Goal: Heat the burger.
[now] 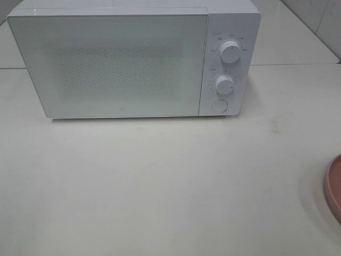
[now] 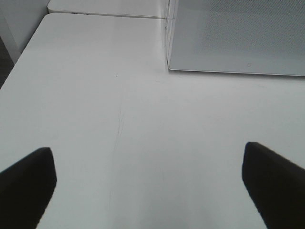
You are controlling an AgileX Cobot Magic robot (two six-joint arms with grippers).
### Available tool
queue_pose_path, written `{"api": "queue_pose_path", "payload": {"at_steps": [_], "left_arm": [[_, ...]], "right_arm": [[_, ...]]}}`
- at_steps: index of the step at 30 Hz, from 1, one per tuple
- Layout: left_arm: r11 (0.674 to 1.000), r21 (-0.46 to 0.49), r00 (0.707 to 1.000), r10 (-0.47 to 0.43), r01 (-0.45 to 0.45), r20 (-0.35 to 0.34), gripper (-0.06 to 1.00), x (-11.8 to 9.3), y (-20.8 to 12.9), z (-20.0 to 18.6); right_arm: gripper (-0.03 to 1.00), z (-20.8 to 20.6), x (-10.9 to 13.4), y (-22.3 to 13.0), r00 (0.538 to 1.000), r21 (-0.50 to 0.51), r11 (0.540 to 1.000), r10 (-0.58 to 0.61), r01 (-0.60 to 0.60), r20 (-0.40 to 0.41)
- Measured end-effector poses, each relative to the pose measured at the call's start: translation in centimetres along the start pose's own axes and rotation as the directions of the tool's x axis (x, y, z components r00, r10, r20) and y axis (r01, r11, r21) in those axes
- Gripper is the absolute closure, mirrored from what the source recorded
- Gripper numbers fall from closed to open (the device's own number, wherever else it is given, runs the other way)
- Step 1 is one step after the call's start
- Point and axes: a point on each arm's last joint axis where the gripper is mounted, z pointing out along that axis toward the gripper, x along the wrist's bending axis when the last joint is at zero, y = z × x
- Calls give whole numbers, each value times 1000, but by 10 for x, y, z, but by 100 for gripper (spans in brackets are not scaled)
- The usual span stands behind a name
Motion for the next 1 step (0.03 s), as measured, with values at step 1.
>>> {"api": "queue_pose_path", "payload": {"at_steps": [1], "left_arm": [[1000,0,1000,0,0,0,-4,0,0,0]], "right_arm": [[20,0,0,0,1000,0,1000,0,0,0]]}}
